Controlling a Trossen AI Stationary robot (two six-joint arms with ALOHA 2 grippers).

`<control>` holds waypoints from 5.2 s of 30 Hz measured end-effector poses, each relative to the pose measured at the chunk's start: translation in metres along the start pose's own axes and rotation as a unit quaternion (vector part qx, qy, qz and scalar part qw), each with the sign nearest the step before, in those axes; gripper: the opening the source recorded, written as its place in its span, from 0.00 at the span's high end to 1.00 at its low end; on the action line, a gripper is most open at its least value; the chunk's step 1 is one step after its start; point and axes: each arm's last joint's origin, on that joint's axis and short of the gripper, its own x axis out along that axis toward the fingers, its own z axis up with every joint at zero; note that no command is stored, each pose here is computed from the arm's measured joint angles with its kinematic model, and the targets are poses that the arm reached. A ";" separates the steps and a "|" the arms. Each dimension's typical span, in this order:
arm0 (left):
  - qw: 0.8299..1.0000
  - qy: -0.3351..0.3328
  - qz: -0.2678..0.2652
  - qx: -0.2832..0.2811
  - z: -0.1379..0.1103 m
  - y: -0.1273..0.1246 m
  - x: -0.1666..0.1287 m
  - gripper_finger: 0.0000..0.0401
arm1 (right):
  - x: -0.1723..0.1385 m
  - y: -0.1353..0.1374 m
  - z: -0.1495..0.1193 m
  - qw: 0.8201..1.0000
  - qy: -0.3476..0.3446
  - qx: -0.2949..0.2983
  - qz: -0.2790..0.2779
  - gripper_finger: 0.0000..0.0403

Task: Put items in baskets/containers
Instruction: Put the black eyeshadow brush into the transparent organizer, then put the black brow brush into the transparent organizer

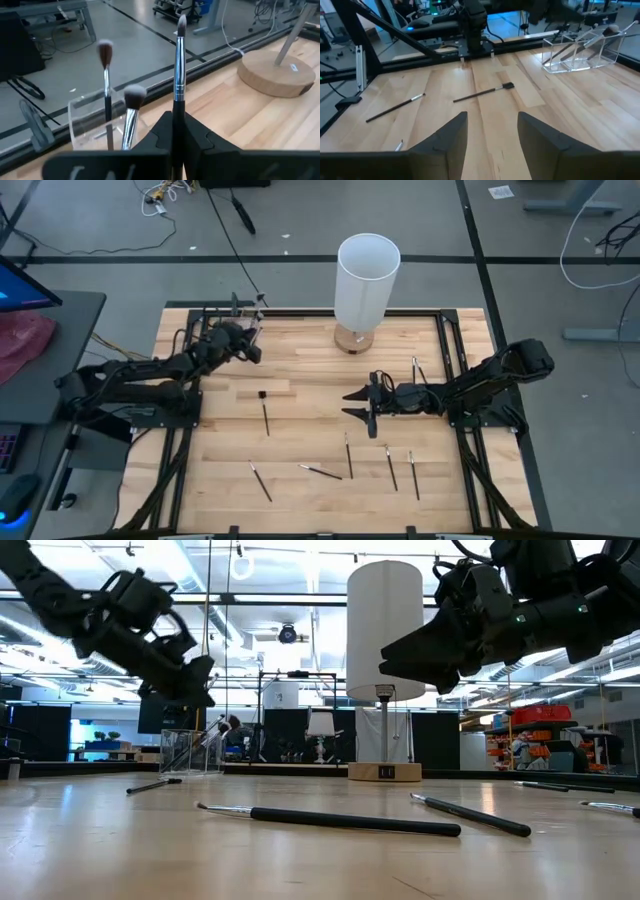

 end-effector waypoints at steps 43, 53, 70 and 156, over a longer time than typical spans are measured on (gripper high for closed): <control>0.989 0.060 -0.073 0.116 0.047 -0.049 -0.014 0.76 | 0.000 0.001 0.005 1.000 -0.026 0.009 0.003 0.56; 0.960 0.081 -0.240 0.117 0.070 -0.120 -0.078 0.81 | 0.001 -0.005 0.006 0.999 -0.028 0.007 -0.013 0.56; 0.881 0.405 -0.218 -0.108 -0.018 -0.127 -0.130 0.83 | 0.003 -0.017 0.007 0.999 -0.027 -0.019 -0.038 0.56; 0.967 0.148 -0.193 0.072 -0.105 -0.192 -0.133 0.53 | 0.003 -0.017 -0.003 0.999 0.032 -0.010 0.009 0.56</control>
